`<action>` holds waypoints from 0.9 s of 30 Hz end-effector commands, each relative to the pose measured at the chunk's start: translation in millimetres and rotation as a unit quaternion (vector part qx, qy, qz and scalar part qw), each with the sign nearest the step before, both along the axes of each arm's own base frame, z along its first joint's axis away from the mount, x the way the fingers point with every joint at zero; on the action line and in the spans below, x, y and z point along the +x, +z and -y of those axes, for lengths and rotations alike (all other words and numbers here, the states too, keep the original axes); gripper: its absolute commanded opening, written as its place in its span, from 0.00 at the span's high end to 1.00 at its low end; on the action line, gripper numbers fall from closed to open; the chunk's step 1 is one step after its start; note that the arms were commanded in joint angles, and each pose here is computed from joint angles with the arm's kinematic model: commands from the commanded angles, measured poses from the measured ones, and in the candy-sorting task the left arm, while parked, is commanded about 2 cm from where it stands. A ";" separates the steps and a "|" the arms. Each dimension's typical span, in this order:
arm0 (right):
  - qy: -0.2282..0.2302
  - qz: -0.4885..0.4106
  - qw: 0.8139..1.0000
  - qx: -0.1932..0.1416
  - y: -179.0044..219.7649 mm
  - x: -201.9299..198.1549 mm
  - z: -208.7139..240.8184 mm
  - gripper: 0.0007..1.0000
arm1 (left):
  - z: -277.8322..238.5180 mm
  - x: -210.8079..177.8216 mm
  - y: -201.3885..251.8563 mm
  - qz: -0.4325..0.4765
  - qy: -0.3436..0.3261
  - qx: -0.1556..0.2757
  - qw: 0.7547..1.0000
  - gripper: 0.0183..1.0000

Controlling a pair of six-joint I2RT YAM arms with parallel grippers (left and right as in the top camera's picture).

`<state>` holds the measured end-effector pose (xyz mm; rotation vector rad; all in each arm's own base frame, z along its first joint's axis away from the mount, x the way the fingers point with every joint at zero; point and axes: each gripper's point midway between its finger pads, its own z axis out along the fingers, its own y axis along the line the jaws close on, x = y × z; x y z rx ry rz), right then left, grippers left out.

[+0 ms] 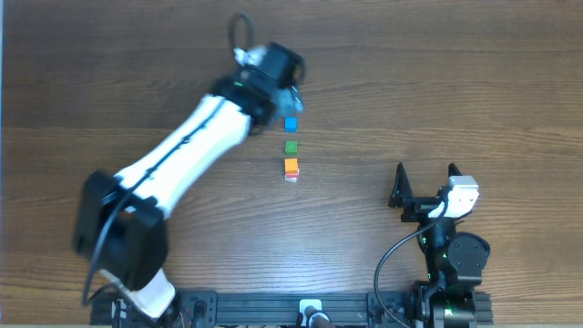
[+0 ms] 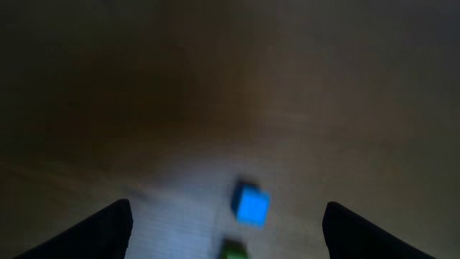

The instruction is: Stack Cubes

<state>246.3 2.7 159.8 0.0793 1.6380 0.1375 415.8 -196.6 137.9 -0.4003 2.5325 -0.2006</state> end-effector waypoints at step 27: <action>0.001 -0.001 1.000 0.002 -1.7 -0.2 0.1 0.01 | -175.9 -167.8 112.4 0.435 -0.133 0.119 0.882 0.06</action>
